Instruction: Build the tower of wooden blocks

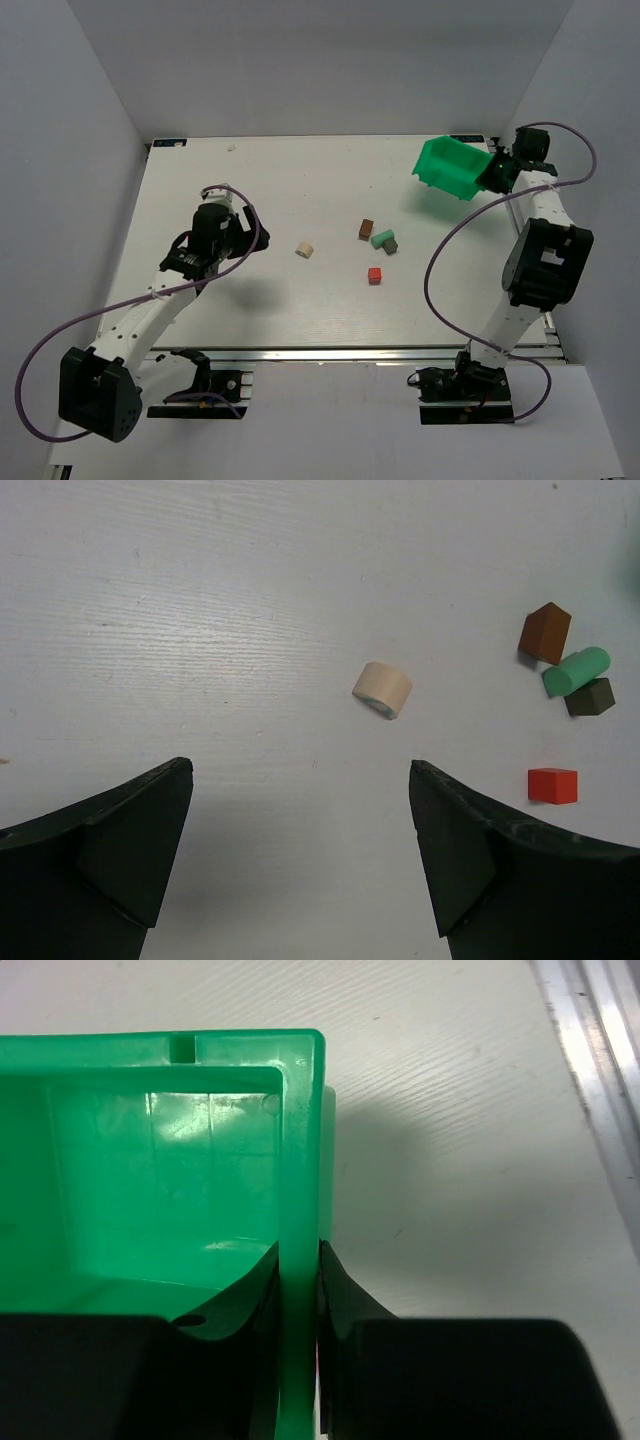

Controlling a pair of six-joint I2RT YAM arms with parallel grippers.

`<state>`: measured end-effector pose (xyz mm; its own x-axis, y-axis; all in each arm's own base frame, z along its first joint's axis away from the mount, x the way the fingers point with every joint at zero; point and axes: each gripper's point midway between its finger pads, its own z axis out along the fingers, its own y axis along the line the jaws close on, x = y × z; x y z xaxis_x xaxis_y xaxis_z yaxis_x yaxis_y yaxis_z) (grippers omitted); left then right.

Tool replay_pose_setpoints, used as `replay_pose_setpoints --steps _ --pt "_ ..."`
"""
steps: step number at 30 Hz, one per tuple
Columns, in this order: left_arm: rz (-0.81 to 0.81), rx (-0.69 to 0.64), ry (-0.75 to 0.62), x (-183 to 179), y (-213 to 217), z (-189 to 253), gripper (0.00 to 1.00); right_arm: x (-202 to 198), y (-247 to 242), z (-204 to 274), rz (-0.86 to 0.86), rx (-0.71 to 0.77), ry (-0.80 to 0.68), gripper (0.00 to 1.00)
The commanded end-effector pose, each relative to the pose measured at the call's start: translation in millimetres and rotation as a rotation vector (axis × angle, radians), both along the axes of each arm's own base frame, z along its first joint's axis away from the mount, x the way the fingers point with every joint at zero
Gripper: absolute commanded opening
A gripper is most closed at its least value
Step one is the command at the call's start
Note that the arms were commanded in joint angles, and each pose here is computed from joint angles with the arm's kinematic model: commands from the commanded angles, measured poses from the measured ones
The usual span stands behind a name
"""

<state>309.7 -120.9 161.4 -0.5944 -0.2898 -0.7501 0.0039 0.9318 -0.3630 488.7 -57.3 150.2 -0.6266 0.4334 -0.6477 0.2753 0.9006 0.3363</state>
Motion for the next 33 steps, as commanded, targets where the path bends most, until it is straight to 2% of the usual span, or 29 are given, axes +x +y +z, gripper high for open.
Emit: replay_pose_setpoints --steps 1,5,9,13,16,18,19,20,22,28,33 --pt "-0.011 -0.016 -0.03 9.6 -5.1 7.3 0.98 19.5 -15.5 7.9 -0.035 0.05 -0.086 0.0" --pt "-0.043 -0.019 -0.016 13.6 -12.1 0.0 0.98 24.2 -47.3 -15.1 -0.087 0.049 -0.044 0.03" --pt "-0.045 -0.011 -0.002 17.6 -13.1 -5.4 0.98 24.6 -59.0 -43.6 -0.103 0.056 -0.01 0.06" --pt "-0.051 -0.006 0.003 18.7 -14.2 -8.8 0.98 20.1 -68.1 -59.7 -0.131 0.029 0.019 0.14" --pt "-0.058 -0.009 -0.001 19.5 -16.1 -8.0 0.98 16.6 -69.6 -59.2 -0.12 0.005 0.025 0.46" --pt "-0.061 -0.012 -0.002 19.5 -16.7 -7.7 0.98 15.8 -70.0 -51.4 -0.123 -0.005 0.012 0.51" --pt "-0.061 -0.011 0.0 19.2 -16.6 -8.3 0.98 14.8 -69.5 -48.8 -0.115 -0.015 0.008 0.64" --pt "-0.061 -0.01 -0.002 19.2 -16.5 -7.5 0.98 13.2 -68.6 -41.1 -0.112 -0.022 -0.002 0.68" --pt "-0.062 -0.01 -0.002 18.6 -16.3 -7.0 0.98 12.3 -62.2 -31.0 -0.077 -0.023 -0.02 0.89" --pt "-0.064 -0.024 -0.018 15.0 -16.7 -2.3 0.98 0.5 -23.3 13.8 0.063 -0.082 -0.094 0.89" --pt "-0.06 -0.038 -0.019 12.5 -17.8 -1.0 0.98 -25.5 60.2 11.7 0.199 -0.129 -0.073 0.89"
